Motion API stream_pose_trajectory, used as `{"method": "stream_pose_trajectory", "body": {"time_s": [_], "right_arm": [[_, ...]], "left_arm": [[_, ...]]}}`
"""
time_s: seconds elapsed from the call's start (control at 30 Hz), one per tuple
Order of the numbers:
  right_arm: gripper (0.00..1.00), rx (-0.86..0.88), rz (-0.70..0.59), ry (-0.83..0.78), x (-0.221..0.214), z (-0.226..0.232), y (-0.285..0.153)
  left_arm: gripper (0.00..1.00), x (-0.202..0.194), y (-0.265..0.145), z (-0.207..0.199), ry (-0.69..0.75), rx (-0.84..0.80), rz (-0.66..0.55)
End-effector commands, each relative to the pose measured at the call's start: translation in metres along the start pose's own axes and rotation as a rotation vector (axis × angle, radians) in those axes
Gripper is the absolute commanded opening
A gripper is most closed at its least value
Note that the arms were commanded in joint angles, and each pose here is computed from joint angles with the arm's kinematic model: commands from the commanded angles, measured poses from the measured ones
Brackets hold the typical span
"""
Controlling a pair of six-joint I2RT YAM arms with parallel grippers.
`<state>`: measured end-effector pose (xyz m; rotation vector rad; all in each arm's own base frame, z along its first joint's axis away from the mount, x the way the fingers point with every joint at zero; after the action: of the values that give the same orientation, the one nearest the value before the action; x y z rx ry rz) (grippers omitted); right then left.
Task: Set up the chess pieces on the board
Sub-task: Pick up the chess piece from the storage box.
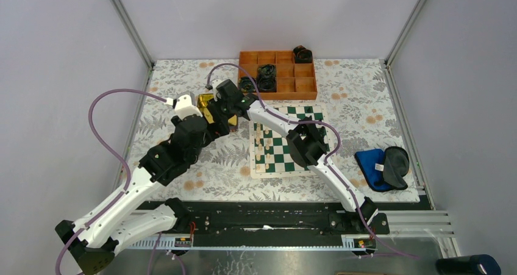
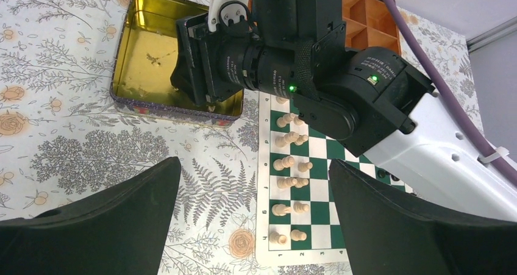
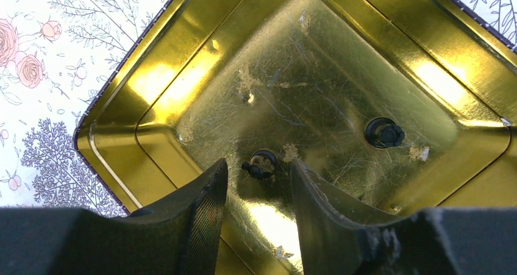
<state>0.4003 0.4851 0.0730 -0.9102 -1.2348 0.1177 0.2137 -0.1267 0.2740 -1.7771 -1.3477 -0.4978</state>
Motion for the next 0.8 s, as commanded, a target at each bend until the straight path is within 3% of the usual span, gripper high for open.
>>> {"method": "stream_pose_trajectory", "body": {"time_s": [0.0,0.77], "right_arm": [[0.48,0.024,-0.063,-0.02,0.0195,0.006,-0.0026],[0.23,-0.01,-0.06,-0.073,0.025,0.0103,-0.0103]], "left_arm": [[0.99,0.0061,0.0025,-0.0075,-0.021,-0.041,-0.041],[0.99,0.0045,-0.0003,-0.0043,-0.026,-0.054,-0.037]]}}
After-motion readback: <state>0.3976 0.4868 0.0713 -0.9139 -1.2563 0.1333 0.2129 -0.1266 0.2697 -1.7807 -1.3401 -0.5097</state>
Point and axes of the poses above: each gripper's point midway between its finger pads, its own y axis out along the fingers, its own z axis along the line the jaws close on, x = y × z, the point moved 5 cm from there along -y, back along the fingers, and after that the axes turned 14 degrees about -y, right-handed, at the moved point
